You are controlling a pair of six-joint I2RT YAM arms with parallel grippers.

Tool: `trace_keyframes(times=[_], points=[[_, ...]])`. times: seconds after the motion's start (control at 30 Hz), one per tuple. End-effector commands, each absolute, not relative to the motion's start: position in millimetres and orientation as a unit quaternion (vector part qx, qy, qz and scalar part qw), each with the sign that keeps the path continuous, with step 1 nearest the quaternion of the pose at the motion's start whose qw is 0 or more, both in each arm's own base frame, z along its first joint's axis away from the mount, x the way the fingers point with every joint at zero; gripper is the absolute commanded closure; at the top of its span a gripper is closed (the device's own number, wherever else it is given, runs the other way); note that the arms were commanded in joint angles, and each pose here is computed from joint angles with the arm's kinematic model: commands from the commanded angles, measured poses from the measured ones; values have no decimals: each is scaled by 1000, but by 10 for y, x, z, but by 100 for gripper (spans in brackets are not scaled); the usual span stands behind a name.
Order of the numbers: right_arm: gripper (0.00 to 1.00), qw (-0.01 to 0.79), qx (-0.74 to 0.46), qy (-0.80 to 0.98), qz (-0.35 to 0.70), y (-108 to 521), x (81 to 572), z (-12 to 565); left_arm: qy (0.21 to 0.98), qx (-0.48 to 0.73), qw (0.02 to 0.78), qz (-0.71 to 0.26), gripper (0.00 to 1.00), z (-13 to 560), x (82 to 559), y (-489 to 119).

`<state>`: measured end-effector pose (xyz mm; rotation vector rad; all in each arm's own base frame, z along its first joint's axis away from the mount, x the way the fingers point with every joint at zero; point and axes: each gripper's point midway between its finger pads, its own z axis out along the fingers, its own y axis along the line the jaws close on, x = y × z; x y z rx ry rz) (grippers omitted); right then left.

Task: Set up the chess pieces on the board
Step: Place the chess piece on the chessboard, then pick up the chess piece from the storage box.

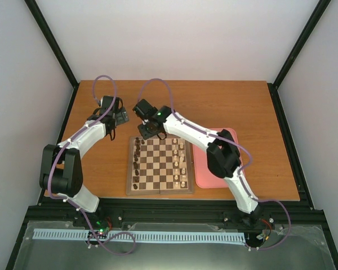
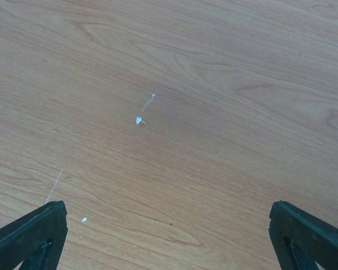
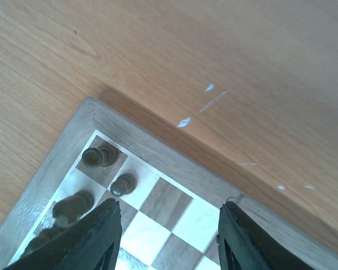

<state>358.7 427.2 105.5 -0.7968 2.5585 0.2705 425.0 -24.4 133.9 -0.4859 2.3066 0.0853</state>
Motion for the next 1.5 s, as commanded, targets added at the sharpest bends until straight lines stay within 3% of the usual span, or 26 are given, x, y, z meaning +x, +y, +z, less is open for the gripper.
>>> trace_keyframes(times=[0.0, 0.23, 0.47, 0.7, 1.47], points=[[52, 288, -264, 917, 77, 4058, 3659, 1593, 897, -189, 398, 33, 0, 1501, 4276, -249], [47, 320, -184, 929, -7, 3158, 3690, 1719, 896, -189, 400, 33, 0, 1525, 4266, -247], [50, 256, -70, 963, -52, 1707, 3297, 1214, 896, -189, 401, 31, 0, 1532, 4268, -250], [52, 212, -8, 973, -90, 949, 2952, 877, 897, -189, 398, 33, 0, 1506, 4275, -252], [64, 159, 63, 982, -84, 412, 2945, 353, 899, -189, 394, 37, 0, 1459, 4295, -247]])
